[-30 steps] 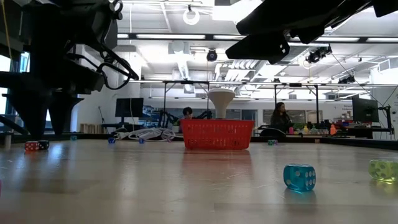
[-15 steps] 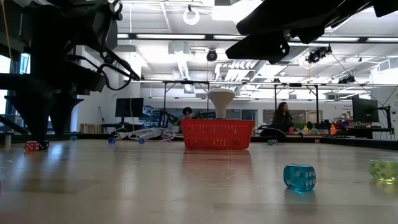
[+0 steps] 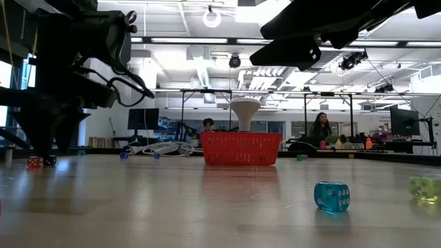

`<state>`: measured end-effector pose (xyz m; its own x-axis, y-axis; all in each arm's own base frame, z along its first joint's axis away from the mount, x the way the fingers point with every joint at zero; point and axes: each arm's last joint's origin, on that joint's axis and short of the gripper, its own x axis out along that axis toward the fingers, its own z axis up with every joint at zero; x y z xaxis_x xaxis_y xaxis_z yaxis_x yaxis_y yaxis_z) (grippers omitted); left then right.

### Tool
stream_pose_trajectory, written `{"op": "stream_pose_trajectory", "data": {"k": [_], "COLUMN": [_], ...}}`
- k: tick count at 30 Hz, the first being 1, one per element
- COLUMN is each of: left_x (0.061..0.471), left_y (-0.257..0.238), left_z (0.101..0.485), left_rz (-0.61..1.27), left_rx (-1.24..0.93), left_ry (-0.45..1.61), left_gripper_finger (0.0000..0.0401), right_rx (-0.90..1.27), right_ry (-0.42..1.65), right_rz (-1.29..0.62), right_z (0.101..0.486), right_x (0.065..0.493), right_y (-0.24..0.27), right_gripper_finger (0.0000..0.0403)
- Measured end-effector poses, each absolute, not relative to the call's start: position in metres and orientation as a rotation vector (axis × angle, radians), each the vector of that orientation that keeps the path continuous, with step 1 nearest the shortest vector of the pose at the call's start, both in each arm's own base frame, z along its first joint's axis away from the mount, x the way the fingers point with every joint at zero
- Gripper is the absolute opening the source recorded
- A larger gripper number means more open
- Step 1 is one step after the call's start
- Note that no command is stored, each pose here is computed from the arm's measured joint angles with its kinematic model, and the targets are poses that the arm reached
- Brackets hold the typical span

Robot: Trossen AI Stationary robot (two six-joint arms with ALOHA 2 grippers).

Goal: Pick & Place Dice
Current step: Put the top black dice into the bin

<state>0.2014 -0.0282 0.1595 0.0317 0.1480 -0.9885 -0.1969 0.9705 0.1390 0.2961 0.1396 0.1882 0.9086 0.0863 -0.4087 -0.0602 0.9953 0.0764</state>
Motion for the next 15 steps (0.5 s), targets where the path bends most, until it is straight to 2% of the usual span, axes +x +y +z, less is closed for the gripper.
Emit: {"op": "stream_pose_trajectory", "data": {"k": [15], "left_x": [0.2047], "left_y": [-0.0248], "left_z": [0.1579], "left_rz": [0.235], "left_rx": [-0.066], "left_ry": [1.507], "left_gripper_finger": [0.0241], "right_rx": [0.062], "right_ry": [0.425], "right_rz": [0.076], "right_z": [0.1883], "right_x": [0.2961], "right_y": [0.1396], "right_gripper_finger": [0.0270]}}
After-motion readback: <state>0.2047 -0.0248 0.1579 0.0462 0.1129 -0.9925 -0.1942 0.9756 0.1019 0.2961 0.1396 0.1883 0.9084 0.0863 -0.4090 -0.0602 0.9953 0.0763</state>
